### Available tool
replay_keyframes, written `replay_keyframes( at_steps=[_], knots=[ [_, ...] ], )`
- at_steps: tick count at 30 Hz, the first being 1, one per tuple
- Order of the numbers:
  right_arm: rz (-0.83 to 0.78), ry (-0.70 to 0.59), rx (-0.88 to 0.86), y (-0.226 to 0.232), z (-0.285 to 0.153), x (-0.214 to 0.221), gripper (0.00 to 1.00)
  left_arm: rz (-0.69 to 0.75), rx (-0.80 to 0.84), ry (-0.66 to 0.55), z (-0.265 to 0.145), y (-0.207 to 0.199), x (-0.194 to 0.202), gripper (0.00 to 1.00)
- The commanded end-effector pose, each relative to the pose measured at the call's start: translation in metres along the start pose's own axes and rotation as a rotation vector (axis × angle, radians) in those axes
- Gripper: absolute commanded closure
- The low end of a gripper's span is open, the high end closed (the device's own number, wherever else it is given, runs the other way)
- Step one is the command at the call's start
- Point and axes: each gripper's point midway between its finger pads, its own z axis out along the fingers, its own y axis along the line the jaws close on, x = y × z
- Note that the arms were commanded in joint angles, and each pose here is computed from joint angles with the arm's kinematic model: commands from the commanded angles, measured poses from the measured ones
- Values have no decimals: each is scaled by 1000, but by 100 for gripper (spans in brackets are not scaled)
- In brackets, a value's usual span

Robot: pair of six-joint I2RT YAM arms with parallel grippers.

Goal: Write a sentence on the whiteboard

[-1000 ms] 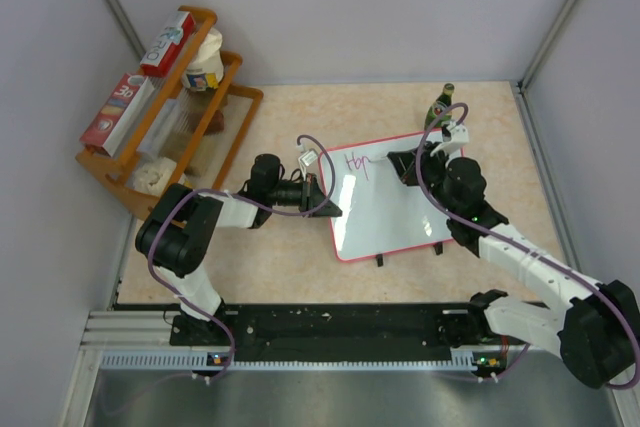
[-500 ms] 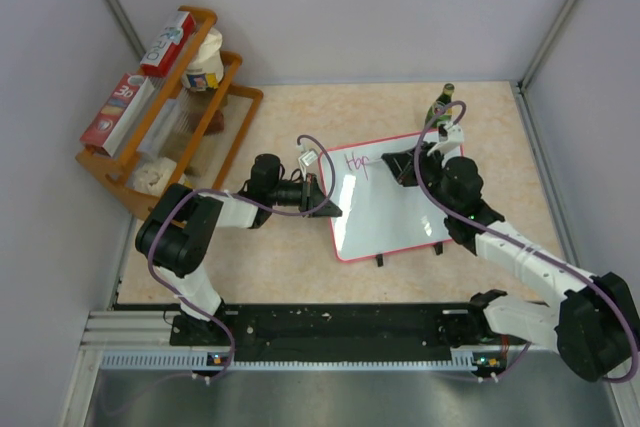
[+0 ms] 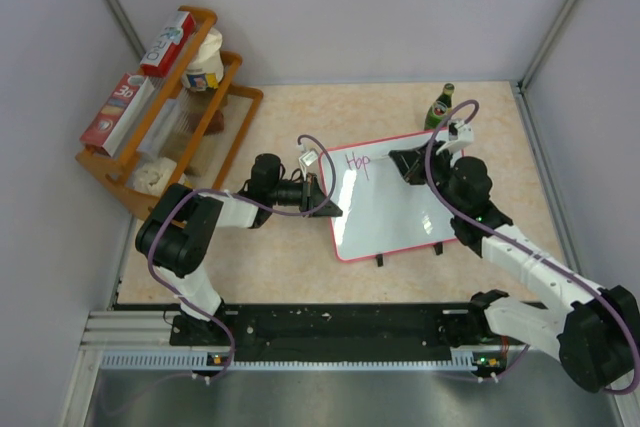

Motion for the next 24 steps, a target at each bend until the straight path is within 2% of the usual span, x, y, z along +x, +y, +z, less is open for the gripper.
replay_keyframes(
  at_steps=[1,24],
  knots=[
    [-34,-62,-7,9,0,-27,100,21,37,105,7,-3,36,100],
    [-84,-51,107,-22,1,-15,100,18,34,108,7,-2,37,100]
  ],
)
